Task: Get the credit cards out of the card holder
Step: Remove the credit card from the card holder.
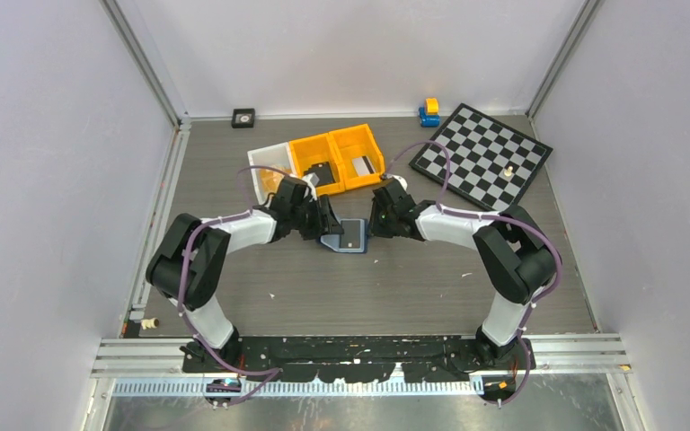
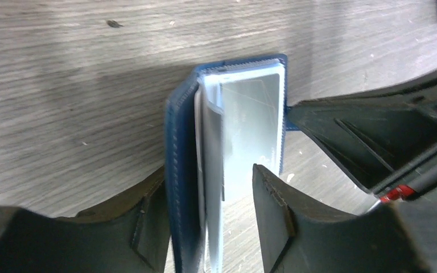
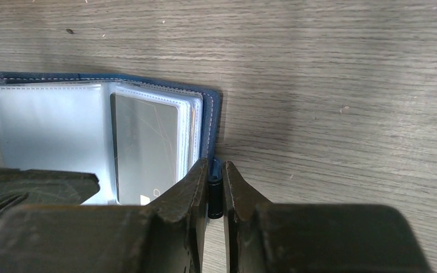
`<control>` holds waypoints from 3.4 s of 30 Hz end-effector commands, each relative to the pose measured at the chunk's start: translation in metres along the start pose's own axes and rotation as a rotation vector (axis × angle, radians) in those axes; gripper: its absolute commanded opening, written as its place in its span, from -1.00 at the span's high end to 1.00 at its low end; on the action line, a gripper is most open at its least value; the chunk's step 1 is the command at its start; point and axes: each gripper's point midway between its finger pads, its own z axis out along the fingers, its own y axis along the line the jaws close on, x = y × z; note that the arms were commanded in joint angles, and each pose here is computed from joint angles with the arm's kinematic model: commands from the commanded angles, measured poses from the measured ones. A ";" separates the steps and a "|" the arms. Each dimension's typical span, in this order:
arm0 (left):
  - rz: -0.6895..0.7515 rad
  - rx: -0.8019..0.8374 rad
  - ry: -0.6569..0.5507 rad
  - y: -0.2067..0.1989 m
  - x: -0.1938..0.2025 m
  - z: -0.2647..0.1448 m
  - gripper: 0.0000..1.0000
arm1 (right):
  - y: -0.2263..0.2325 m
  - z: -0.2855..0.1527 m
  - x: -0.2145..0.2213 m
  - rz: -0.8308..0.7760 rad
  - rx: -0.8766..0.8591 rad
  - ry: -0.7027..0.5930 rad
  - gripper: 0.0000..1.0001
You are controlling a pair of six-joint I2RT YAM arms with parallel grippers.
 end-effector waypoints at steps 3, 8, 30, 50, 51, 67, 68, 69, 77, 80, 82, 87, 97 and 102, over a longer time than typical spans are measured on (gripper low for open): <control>0.023 -0.100 0.055 0.021 0.004 0.011 0.09 | 0.021 -0.014 -0.019 -0.004 -0.079 -0.066 0.62; 0.011 -0.085 0.095 0.021 0.009 0.019 0.68 | 0.022 -0.015 -0.019 0.005 -0.084 -0.073 0.62; -0.040 0.343 -0.206 -0.046 -0.026 -0.038 1.00 | 0.040 -0.062 -0.046 0.148 -0.419 -0.252 -0.74; 0.004 0.496 -0.313 -0.073 -0.039 -0.075 1.00 | 0.053 -0.079 -0.051 0.153 -0.553 -0.302 -0.77; 0.006 0.501 -0.315 -0.074 -0.039 -0.076 1.00 | 0.053 -0.081 -0.052 0.154 -0.562 -0.308 -0.75; -0.068 0.559 -0.327 -0.084 -0.057 -0.083 1.00 | 0.047 -0.086 -0.059 0.213 -0.595 -0.326 -0.81; -0.099 0.565 -0.329 -0.087 -0.062 -0.083 1.00 | 0.047 -0.086 -0.058 0.214 -0.599 -0.326 -0.81; -0.114 0.572 -0.332 -0.090 -0.067 -0.083 1.00 | 0.049 -0.087 -0.059 0.217 -0.608 -0.327 -0.81; -0.112 0.560 -0.355 -0.092 -0.080 -0.074 1.00 | 0.055 -0.098 -0.062 0.220 -0.678 -0.359 -0.82; -0.120 0.558 -0.340 -0.089 -0.072 -0.073 1.00 | 0.052 -0.100 -0.064 0.223 -0.671 -0.374 -0.83; -0.108 0.574 -0.330 -0.093 -0.068 -0.077 1.00 | 0.049 -0.100 -0.065 0.231 -0.659 -0.384 -0.82; -0.096 0.497 -0.342 -0.081 -0.061 -0.078 1.00 | 0.049 -0.102 -0.067 0.247 -0.677 -0.386 -0.78; -0.111 0.539 -0.309 -0.089 -0.057 -0.077 1.00 | 0.054 -0.107 -0.068 0.241 -0.713 -0.385 -0.46; -0.136 0.570 -0.293 -0.089 -0.055 -0.070 1.00 | 0.056 -0.111 -0.069 0.232 -0.726 -0.388 -0.26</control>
